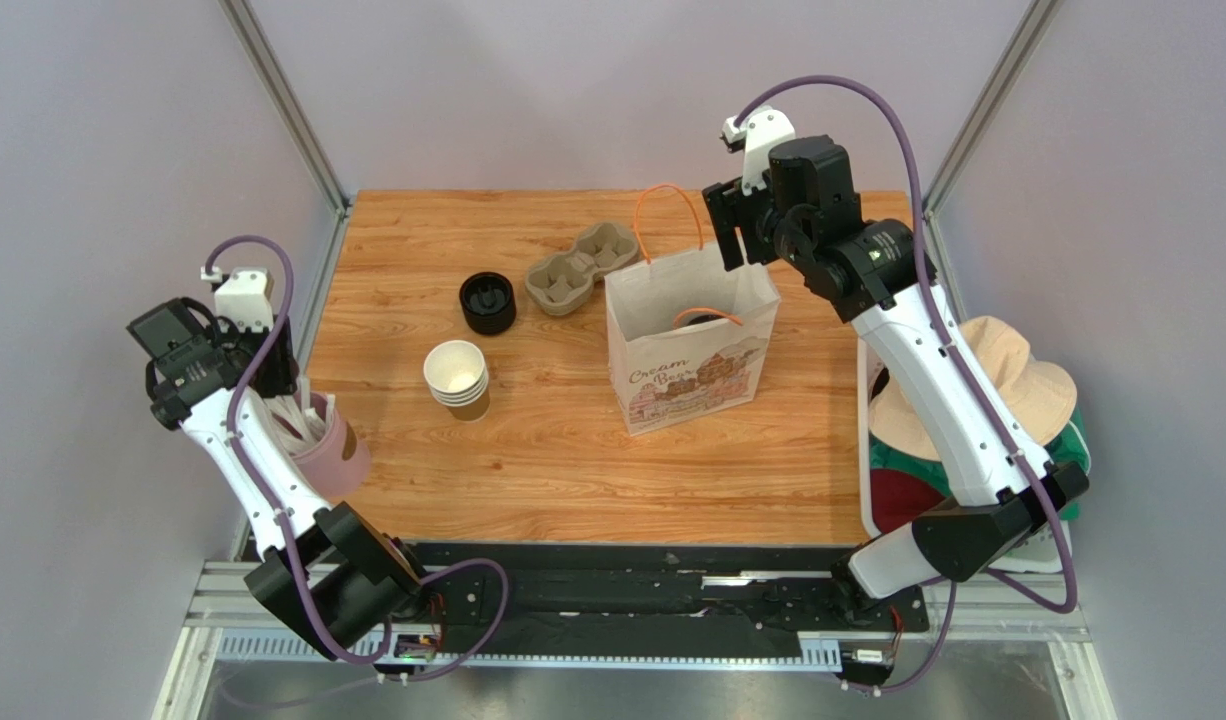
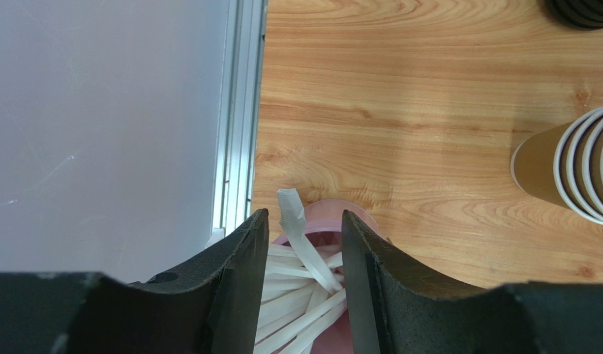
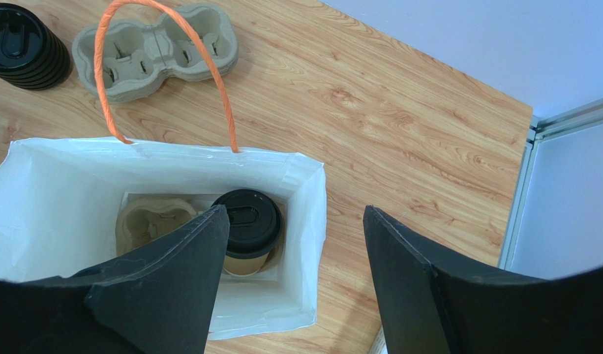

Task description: Pack the takeout coffee

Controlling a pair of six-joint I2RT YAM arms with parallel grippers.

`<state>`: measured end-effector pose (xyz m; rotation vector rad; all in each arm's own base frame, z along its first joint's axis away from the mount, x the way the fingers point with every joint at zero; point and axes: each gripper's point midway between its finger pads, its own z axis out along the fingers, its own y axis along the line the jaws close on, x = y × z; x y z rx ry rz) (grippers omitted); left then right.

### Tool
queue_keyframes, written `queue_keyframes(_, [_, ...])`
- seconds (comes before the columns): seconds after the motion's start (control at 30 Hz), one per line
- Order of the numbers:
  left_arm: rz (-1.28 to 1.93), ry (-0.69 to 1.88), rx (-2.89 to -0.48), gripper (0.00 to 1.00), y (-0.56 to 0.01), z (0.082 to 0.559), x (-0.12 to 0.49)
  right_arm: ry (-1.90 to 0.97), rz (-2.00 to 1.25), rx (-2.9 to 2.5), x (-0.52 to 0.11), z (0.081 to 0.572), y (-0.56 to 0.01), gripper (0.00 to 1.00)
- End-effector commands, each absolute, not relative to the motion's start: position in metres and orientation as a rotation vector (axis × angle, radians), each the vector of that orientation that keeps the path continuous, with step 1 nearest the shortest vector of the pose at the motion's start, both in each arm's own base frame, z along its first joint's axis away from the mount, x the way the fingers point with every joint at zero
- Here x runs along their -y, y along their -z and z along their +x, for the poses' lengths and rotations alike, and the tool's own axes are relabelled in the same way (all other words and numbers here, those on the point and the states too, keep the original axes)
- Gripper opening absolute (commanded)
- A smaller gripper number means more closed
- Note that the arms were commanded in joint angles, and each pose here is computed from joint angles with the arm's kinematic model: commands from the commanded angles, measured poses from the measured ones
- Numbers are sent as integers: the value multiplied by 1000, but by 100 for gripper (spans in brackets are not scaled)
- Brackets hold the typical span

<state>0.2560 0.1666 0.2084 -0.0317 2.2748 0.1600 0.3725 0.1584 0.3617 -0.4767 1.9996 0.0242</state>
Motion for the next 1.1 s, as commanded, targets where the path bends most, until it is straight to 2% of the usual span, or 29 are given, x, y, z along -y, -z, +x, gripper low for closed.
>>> queue_keyframes(0.0, [-53,-165,-2260,50,-209,257,-171,-43,-460,-1960,-159,373,-373,72])
queue_keyframes(0.5, [-60,-160,-2286,39,-197,252,-169,-35,-463,-1964,-158,372,-371,72])
queue_keyframes(0.7, [-61,-172,-2285,26,-199,249,-169,-31,-459,-1957,-157,372,-373,72])
queue_keyframes(0.73, [-63,-173,-2285,19,-200,249,-170,-33,-459,-1956,-157,371,-374,72])
queue_keyframes(0.8, [-63,-174,-2277,13,-203,250,-169,-28,-458,-1957,-156,372,-373,72])
queue_keyframes(0.83, [-62,-171,-2273,6,-204,250,-168,-27,-458,-1954,-156,371,-374,72])
queue_keyframes(0.93, [-49,-161,-2253,2,-215,252,-166,-8,-442,-1943,-152,372,-379,73])
queue_keyframes(1.07, [-19,-157,-2191,2,-241,257,-160,21,-406,-1905,-142,368,-395,75])
